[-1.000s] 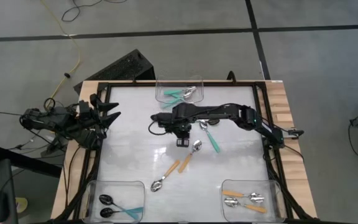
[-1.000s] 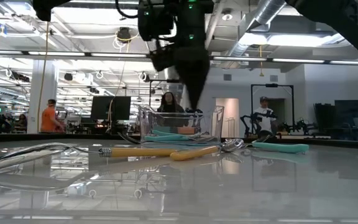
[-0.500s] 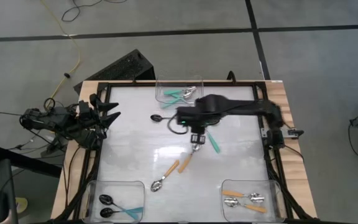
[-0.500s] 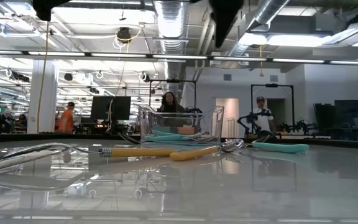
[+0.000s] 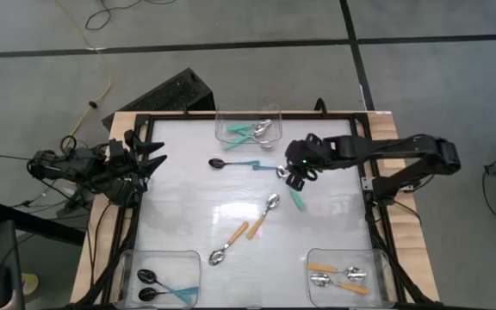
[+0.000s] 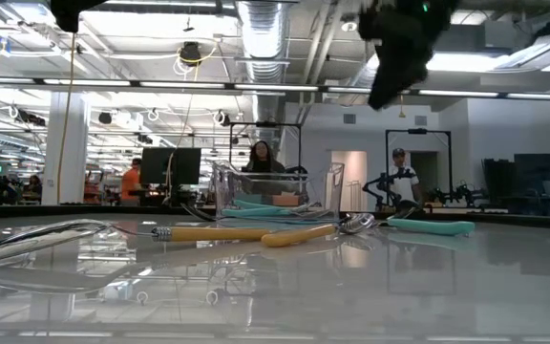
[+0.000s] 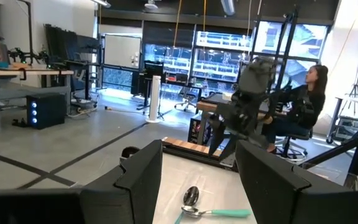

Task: Sort silverware by color (type)
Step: Put the blue spoon into the top transparent bin

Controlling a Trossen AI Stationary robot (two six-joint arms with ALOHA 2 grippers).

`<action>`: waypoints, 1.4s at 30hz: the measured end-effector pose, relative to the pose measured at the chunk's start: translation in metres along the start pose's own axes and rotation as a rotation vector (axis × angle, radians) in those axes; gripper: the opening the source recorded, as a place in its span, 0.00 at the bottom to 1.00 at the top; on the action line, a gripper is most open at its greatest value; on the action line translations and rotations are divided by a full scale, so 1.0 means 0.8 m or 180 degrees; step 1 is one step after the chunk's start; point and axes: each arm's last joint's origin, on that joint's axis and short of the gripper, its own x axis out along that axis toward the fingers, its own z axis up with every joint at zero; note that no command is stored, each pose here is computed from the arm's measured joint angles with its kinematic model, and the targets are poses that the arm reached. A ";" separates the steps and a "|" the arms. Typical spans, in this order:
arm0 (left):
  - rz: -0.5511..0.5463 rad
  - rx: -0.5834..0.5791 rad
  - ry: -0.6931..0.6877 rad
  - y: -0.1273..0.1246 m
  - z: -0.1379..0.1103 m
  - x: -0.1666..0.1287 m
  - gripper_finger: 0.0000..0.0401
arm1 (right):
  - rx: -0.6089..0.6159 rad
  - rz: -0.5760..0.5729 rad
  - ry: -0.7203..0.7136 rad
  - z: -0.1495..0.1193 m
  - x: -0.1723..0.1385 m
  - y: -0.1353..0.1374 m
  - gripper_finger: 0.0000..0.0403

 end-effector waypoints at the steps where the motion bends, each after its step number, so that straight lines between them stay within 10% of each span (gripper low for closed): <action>1: 0.0001 -0.0001 0.0000 0.000 0.000 0.000 0.47 | 0.0152 -0.0019 0.0031 -0.009 0.006 -0.003 0.41; 16: 0.0012 0.0039 0.0019 0.000 -0.001 0.000 0.47 | 0.1122 -0.0371 0.0715 -0.071 0.098 0.032 0.41; 42: 0.0037 0.0011 0.0012 0.000 -0.001 0.000 0.47 | 0.0905 -0.0474 0.1186 -0.073 0.168 0.041 0.62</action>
